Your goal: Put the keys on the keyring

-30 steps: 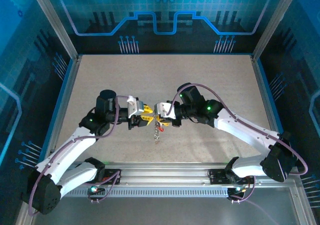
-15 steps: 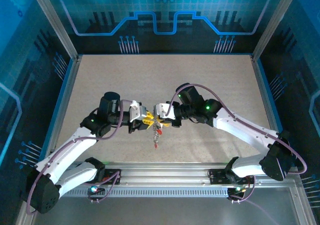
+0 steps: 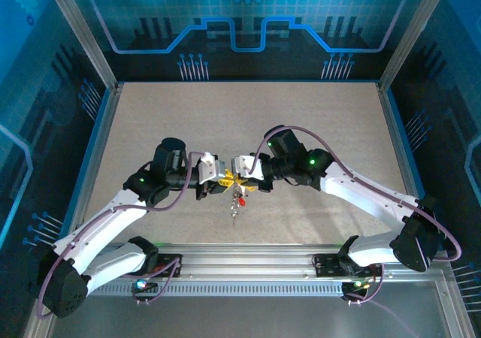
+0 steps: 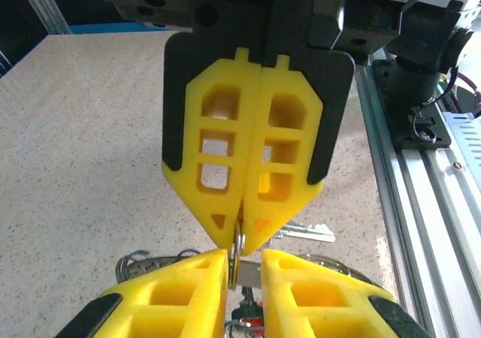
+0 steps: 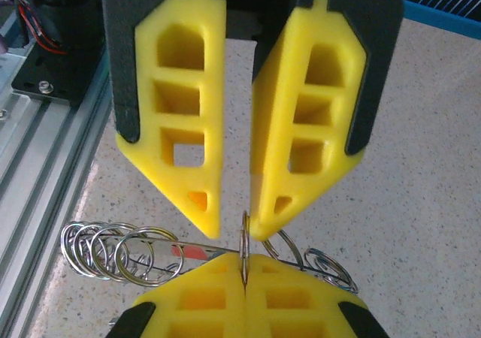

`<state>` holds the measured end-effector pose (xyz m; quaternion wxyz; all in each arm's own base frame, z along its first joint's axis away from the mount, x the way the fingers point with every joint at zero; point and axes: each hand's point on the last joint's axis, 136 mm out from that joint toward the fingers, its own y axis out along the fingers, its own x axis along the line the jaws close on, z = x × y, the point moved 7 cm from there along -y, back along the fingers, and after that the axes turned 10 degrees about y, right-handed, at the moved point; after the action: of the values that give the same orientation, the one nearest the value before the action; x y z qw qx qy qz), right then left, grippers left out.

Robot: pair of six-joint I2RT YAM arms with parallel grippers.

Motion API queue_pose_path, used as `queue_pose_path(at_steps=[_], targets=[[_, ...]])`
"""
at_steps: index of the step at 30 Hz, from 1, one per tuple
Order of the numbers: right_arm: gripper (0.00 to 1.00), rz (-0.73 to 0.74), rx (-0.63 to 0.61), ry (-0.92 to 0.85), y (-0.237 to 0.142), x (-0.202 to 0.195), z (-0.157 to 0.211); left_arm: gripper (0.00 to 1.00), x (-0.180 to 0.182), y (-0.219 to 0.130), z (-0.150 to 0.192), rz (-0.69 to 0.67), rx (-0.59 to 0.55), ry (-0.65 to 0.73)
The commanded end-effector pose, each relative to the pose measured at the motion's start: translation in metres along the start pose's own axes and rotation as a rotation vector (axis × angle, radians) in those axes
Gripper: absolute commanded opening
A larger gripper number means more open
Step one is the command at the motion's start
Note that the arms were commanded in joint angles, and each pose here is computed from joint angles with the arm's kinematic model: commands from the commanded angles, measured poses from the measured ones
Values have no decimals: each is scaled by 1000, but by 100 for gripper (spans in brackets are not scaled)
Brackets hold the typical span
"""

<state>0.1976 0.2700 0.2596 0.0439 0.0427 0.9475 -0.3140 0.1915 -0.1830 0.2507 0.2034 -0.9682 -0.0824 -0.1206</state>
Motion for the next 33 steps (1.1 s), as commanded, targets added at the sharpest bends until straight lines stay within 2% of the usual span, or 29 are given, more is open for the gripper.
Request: queue_pose_path(at_steps=[1,6,7,9,10,13,17,20,33], targets=[[0,-15,-76,-26,-2,1,-16,20,1,0,-10,13,-11,53],[0,-30,-88,-28,-5,4,-18,19,0,2,-12,21,-26,64],[0,-29,-91,-25,-5,4,-17,16,0,2,-13,23,-27,65],[0,-28,-91,-25,-5,5,-17,2,-1,3,-13,26,-28,63],[0,-28,-90,-24,-6,6,-17,0,-1,2,-14,28,-31,68],[1,-15,-96,-17,-9,6,-14,0,-1,2,-13,27,-27,83],[14,0,-103,13,-16,2,-6,0,1,-1,-19,7,-46,75],[20,-19,-109,32,-27,3,0,0,0,-2,-24,5,-80,72],[22,-92,-147,68,-35,8,6,0,2,-1,-33,-16,-225,40]])
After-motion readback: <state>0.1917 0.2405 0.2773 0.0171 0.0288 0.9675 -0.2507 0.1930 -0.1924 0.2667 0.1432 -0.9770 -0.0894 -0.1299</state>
